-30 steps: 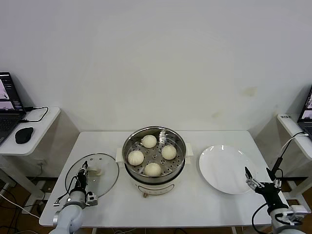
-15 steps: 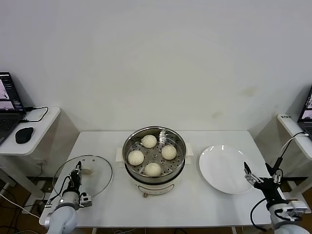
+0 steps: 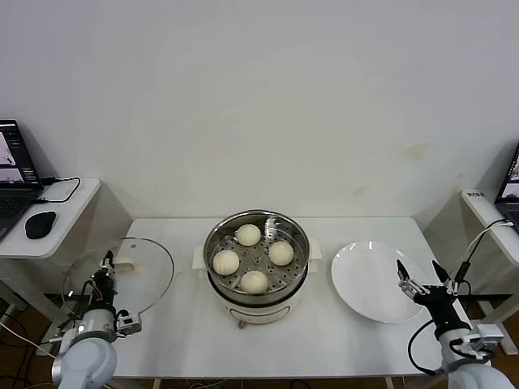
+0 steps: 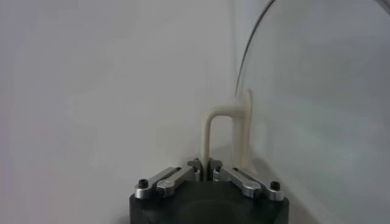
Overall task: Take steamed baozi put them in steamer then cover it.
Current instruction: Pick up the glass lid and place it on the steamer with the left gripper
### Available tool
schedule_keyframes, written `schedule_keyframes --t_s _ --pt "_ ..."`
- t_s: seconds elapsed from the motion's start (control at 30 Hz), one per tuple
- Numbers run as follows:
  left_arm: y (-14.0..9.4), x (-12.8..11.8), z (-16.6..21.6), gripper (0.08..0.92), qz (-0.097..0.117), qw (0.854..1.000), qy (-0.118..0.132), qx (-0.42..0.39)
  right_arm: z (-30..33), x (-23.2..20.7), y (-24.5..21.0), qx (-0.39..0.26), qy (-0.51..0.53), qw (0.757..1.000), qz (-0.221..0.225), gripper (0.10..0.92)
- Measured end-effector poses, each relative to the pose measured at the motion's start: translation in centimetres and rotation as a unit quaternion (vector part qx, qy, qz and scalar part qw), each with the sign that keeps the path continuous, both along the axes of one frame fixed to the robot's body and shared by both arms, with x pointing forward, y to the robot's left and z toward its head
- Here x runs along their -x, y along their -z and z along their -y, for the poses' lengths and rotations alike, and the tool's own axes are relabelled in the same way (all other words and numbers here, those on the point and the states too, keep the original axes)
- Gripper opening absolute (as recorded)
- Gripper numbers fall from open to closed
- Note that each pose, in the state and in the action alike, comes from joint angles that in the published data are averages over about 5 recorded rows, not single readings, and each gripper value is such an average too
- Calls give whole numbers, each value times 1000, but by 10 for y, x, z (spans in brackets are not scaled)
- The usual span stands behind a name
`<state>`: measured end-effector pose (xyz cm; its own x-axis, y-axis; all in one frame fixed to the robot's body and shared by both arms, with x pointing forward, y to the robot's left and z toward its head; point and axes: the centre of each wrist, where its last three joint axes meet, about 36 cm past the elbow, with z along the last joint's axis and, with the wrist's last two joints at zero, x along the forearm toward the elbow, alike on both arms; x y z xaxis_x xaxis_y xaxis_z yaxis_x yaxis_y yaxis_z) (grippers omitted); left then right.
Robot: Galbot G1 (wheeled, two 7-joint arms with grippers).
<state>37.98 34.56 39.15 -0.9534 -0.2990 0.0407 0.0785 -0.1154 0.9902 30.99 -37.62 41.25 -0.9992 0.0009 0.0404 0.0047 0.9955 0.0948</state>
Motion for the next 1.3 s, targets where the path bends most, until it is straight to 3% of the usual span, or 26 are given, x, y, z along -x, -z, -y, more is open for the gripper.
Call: schedule_keyframes --t_s 0.23,0.57,1.3 --pt "-36 -1 20 144 40 999 -12 12 -6 -1 3 0 -2 1000 -1 822" --pt "-74 -7 77 144 79 995 16 53 -9 -2 5 4 6 1000 -4 822" --pt "-85 -53 207 144 46 985 103 133 -10 -8 24 1 30 999 -12 823"
